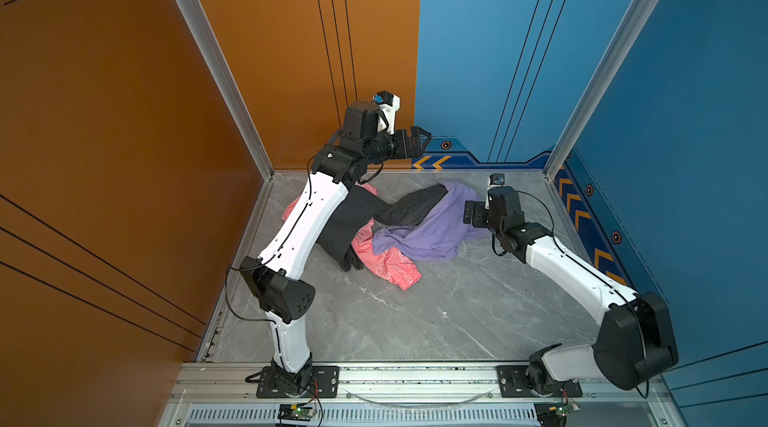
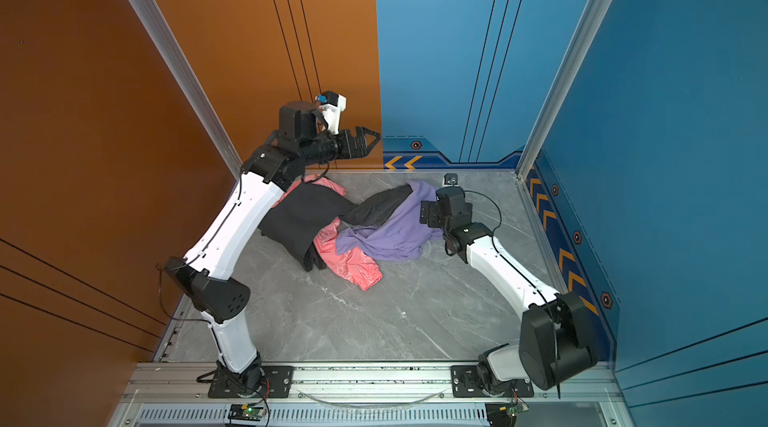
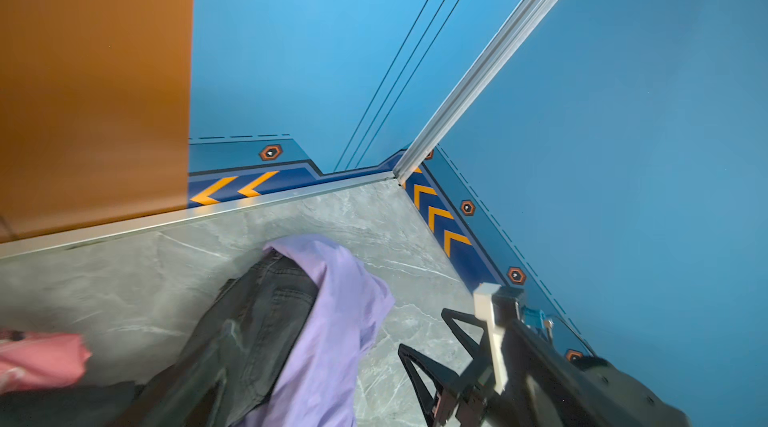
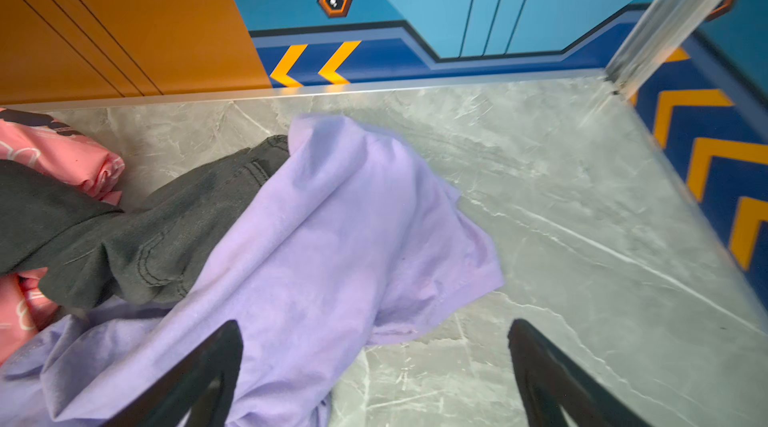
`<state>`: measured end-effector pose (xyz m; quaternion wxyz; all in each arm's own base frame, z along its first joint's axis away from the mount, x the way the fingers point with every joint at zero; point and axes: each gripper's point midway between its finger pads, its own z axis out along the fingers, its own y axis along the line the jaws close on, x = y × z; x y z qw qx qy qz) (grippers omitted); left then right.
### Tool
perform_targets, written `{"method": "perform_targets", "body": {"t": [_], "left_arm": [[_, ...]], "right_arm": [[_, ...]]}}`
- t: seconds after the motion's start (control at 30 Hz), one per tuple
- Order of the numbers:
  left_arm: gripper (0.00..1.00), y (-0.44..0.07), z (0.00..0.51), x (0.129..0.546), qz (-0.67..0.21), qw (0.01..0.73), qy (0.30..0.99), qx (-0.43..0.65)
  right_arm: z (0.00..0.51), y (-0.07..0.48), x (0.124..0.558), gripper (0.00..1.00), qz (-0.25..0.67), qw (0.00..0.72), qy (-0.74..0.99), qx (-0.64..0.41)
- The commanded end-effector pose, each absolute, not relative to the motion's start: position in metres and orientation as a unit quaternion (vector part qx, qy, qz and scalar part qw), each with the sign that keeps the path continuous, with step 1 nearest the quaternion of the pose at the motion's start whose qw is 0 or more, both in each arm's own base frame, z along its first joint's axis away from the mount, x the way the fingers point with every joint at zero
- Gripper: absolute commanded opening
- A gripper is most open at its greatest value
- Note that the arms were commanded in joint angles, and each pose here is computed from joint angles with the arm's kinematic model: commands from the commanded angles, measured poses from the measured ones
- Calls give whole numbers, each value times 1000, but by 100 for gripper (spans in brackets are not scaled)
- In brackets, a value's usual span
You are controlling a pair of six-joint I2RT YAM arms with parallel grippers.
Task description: Pick out a specific cloth from the pile
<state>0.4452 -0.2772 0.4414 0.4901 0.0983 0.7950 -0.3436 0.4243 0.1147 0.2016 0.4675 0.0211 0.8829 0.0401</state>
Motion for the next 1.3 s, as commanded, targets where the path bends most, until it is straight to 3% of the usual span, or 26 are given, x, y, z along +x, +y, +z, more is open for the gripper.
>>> {"method": "perform_targets", "body": {"t": [0.0, 0.2, 0.4, 0.7, 0.93, 1.27], "left_arm": [[98, -251, 431, 444, -279, 510, 808, 96], [98, -213, 432, 427, -234, 528, 813, 67], [98, -175, 432, 407, -200, 542, 815, 28], [98, -146, 426, 395, -184, 545, 818, -11], [98, -133, 424, 394, -185, 544, 818, -36], [98, -122, 438, 396, -196, 575, 793, -34]], "right_arm": [[186, 149, 433, 100, 101, 415, 904, 8], [148, 186, 453, 96, 112, 353, 929, 7], [114, 202, 468, 78, 123, 320, 938, 44], [89, 224, 482, 34, 164, 285, 942, 67], [109, 213, 489, 1, 178, 305, 932, 81], [220, 170, 502, 0, 175, 434, 879, 90]]}}
